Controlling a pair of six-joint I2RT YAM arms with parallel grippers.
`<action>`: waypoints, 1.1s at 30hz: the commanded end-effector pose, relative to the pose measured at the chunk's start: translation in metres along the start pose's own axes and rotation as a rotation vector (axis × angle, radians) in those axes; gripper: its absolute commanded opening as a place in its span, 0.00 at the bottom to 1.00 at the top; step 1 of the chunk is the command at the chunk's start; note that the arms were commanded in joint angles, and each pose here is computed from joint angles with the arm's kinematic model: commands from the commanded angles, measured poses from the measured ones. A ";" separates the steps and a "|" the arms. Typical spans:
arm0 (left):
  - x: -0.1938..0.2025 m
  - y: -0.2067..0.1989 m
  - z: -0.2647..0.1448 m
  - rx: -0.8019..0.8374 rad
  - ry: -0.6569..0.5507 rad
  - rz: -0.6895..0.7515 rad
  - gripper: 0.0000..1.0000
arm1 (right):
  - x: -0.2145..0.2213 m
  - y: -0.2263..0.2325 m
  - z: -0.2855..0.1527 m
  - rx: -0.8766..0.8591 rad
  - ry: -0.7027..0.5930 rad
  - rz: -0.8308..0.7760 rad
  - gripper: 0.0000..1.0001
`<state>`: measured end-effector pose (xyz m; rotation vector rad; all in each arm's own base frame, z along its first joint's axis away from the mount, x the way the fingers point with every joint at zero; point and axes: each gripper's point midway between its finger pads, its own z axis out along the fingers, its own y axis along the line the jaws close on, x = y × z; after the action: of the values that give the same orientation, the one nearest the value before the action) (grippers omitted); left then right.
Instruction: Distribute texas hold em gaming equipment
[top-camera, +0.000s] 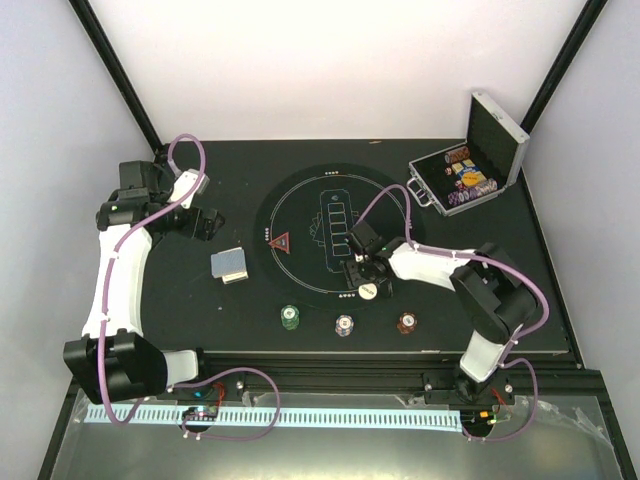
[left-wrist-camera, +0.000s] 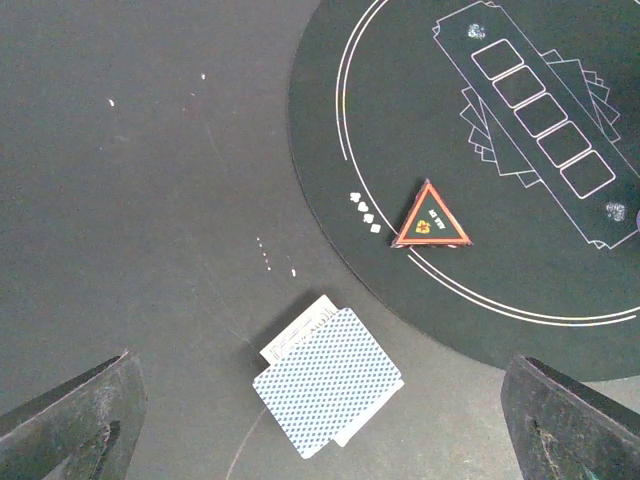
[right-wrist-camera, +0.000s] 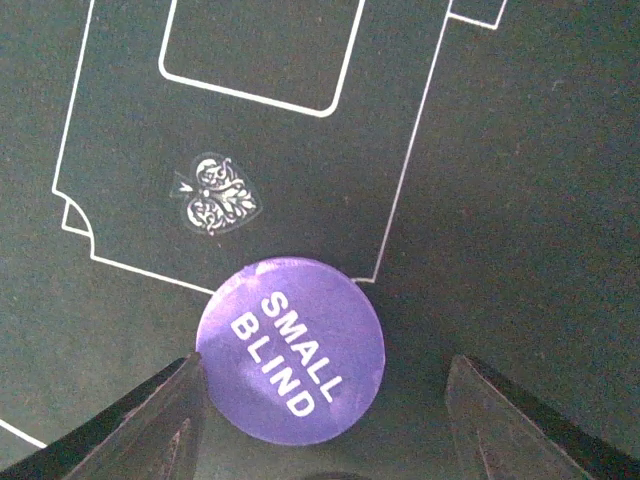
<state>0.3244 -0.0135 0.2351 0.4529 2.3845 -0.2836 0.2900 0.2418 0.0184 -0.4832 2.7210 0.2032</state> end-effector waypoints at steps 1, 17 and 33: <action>-0.013 -0.002 -0.014 -0.003 -0.032 0.015 0.99 | 0.018 -0.003 -0.001 -0.006 0.034 0.011 0.68; -0.013 -0.005 -0.018 0.002 -0.041 0.013 0.99 | 0.037 -0.005 -0.001 0.028 0.061 -0.016 0.59; -0.009 -0.004 -0.013 0.012 -0.022 0.006 0.99 | 0.041 0.000 0.006 0.089 0.069 -0.064 0.50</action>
<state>0.3218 -0.0151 0.2402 0.4610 2.3746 -0.2870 0.2702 0.2411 0.0151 -0.5412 2.6812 0.1221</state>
